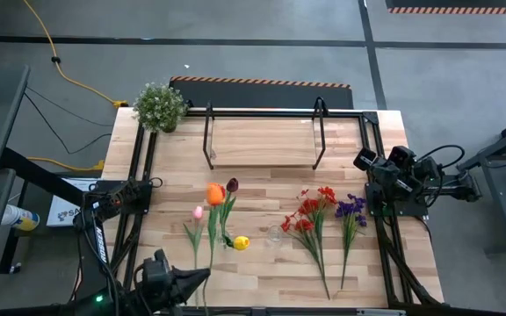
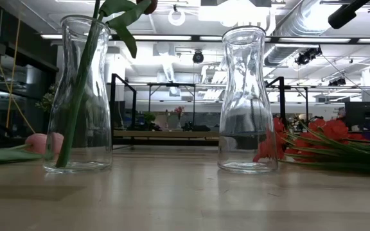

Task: Pick and place flowers into a vace then onto a shelf
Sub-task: Put the orange flower into the left transparent vase

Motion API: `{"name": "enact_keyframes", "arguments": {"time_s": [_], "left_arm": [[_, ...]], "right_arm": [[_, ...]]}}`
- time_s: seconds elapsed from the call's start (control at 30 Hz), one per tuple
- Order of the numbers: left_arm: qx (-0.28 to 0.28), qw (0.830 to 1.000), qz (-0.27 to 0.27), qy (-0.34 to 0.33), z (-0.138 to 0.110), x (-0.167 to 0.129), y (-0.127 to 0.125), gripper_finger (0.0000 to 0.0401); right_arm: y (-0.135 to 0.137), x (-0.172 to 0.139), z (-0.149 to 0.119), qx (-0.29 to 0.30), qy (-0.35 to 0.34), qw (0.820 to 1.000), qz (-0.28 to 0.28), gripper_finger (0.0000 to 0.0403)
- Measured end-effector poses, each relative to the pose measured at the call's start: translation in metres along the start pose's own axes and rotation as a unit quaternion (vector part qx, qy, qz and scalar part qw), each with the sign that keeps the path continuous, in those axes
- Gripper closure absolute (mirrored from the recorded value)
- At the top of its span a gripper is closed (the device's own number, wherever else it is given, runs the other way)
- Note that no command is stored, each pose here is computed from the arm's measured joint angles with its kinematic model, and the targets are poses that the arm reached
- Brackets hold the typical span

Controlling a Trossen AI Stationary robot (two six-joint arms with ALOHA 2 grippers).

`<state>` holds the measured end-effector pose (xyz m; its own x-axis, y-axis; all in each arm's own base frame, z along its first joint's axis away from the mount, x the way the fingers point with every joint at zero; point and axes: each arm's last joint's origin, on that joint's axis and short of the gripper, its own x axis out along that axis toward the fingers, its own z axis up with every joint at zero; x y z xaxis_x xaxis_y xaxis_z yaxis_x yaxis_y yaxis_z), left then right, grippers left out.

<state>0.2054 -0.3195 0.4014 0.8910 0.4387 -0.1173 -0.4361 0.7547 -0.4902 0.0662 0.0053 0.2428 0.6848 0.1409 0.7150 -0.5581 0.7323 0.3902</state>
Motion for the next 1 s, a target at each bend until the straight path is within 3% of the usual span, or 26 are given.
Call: {"name": "enact_keyframes", "arguments": {"time_s": [0.13,0.4,0.8,1.0], "left_arm": [[0.087,0.994,-0.007,-0.060,0.003,0.000,-0.001,0.0380],[0.239,0.969,0.010,-0.065,0.004,0.006,0.000,0.0380],[0.348,0.933,0.057,-0.069,0.010,0.036,0.003,0.0380],[0.349,0.933,0.055,-0.068,0.011,0.034,0.003,0.0380]], "right_arm": [[0.000,0.000,0.000,0.000,0.000,1.000,0.000,0.0391],[0.000,0.000,0.000,0.000,0.000,1.000,0.000,0.0391],[-0.001,0.000,-0.001,-0.001,0.003,1.000,-0.007,0.0391],[-0.001,0.000,-0.001,-0.001,0.003,1.000,-0.008,0.0391]]}}
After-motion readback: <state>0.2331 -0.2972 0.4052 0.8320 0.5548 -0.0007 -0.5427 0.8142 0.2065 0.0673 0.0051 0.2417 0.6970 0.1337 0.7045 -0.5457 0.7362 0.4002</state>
